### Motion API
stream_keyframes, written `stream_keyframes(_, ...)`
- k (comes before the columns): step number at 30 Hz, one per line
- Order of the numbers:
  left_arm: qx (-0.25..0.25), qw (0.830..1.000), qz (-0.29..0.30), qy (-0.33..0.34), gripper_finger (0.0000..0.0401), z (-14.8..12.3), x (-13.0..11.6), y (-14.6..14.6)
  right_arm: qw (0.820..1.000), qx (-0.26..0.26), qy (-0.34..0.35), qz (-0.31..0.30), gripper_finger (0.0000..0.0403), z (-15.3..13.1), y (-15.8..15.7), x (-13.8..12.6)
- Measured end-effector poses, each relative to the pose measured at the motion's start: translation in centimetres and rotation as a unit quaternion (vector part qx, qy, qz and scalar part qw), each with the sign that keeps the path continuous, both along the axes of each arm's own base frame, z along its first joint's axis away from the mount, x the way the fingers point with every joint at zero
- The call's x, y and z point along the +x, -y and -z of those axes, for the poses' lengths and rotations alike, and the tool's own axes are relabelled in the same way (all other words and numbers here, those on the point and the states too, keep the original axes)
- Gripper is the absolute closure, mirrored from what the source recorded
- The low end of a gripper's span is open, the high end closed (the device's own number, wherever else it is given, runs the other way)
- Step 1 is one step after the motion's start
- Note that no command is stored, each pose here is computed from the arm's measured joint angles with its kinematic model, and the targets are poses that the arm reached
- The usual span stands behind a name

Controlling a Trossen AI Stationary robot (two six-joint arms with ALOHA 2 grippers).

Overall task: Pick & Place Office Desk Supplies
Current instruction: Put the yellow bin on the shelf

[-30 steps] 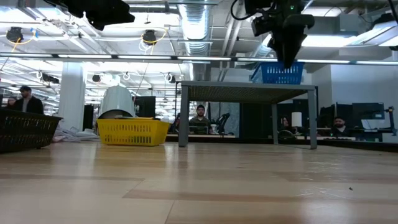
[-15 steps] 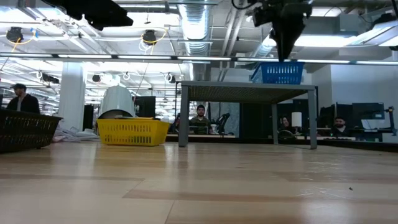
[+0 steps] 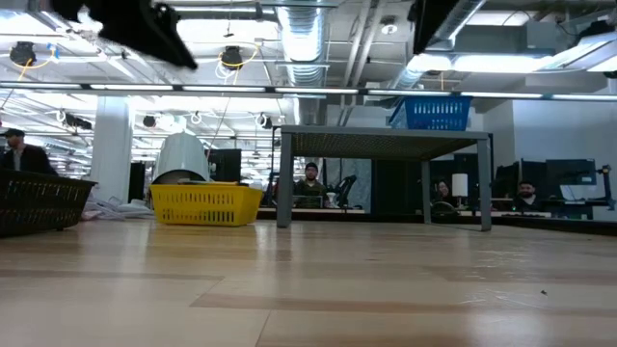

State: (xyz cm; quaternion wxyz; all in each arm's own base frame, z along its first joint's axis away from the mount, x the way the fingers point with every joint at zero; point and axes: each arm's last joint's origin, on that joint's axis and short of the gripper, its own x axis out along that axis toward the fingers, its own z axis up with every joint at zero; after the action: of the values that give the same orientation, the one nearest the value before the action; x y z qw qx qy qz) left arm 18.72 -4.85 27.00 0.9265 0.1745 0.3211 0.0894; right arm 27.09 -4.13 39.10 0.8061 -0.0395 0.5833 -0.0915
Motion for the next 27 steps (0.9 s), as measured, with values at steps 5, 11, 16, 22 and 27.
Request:
stream_keyframes(5, 0.055, 0.986, -0.025, -0.156, 0.0215, 1.2, 2.1, -0.7, 0.998, 0.040, 0.024, -0.033, 0.0221, -0.7, -2.7, 0.3)
stream_keyframes(11, 0.074, 0.959, -0.069, -0.264, 0.0215, 2.8, 4.4, -2.3, 0.995, 0.061, 0.039, -0.067, 0.0221, -1.5, -6.6, 0.0)
stream_keyframes(16, 0.064, 0.946, -0.093, -0.305, 0.0215, 4.3, 5.4, -4.0, 0.991, 0.080, 0.049, -0.092, 0.0221, -1.9, -10.3, -0.9)
stream_keyframes(22, 0.041, 0.934, -0.089, -0.343, 0.0215, 5.5, 6.0, -5.3, 0.990, 0.066, 0.076, -0.102, 0.0221, -2.6, -14.3, -3.0)
stream_keyframes(27, 0.023, 0.922, -0.070, -0.379, 0.0215, 6.3, 6.2, -6.3, 0.989, 0.049, 0.100, -0.102, 0.0221, -2.9, -16.7, -4.6)
